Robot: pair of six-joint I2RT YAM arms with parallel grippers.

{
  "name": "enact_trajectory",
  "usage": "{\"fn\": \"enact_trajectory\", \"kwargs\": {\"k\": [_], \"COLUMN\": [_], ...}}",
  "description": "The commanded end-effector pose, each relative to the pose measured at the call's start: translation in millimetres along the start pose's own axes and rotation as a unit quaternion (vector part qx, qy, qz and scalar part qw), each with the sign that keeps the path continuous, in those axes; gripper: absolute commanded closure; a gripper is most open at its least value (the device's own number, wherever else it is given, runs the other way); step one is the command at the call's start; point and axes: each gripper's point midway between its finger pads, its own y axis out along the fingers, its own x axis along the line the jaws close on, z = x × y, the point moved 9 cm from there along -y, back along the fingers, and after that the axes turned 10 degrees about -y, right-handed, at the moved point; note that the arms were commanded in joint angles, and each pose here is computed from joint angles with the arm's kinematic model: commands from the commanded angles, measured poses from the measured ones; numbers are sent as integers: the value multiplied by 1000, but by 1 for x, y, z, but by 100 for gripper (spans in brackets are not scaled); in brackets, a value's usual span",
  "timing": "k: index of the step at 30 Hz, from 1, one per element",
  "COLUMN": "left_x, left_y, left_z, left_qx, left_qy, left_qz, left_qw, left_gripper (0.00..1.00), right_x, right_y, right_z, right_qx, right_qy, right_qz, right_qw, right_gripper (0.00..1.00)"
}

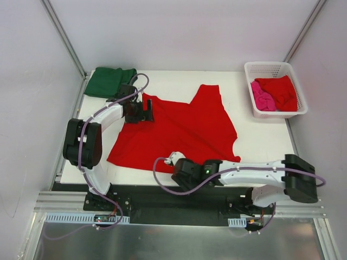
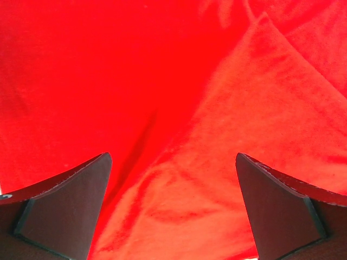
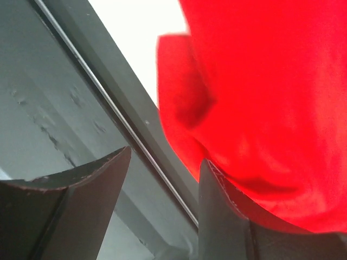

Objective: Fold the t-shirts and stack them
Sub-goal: Flatten the tshirt out

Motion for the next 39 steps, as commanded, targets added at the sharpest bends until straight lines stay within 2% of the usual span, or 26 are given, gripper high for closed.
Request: {"fn": "enact_trajectory", "kwargs": {"k": [1,5,21,39], "left_x": [-10,-10,-8,-7], "left_y": [-15,-17,-16,-15], "left_z": [-3,-4,-4,-5], "left_qx": [-21,-25,-26,-30], "left_qy": [0,3,4,7], "left_qz": [24,23,16,9], "left_qw": [999,999,1000,999], "left_gripper": [1,1,1,1], "right_x": [19,33,33,0], "right_y": [10,18,44,56], "right_z": [-36,-45,-35,-30], "right_qx": [-41,-40,-2,19], "right_qy": [-47,-68,-60,-5], "right_qz": [15,14,34,60], "right_qw": [998,997,998,998], "right_gripper": [42,43,45,48]}}
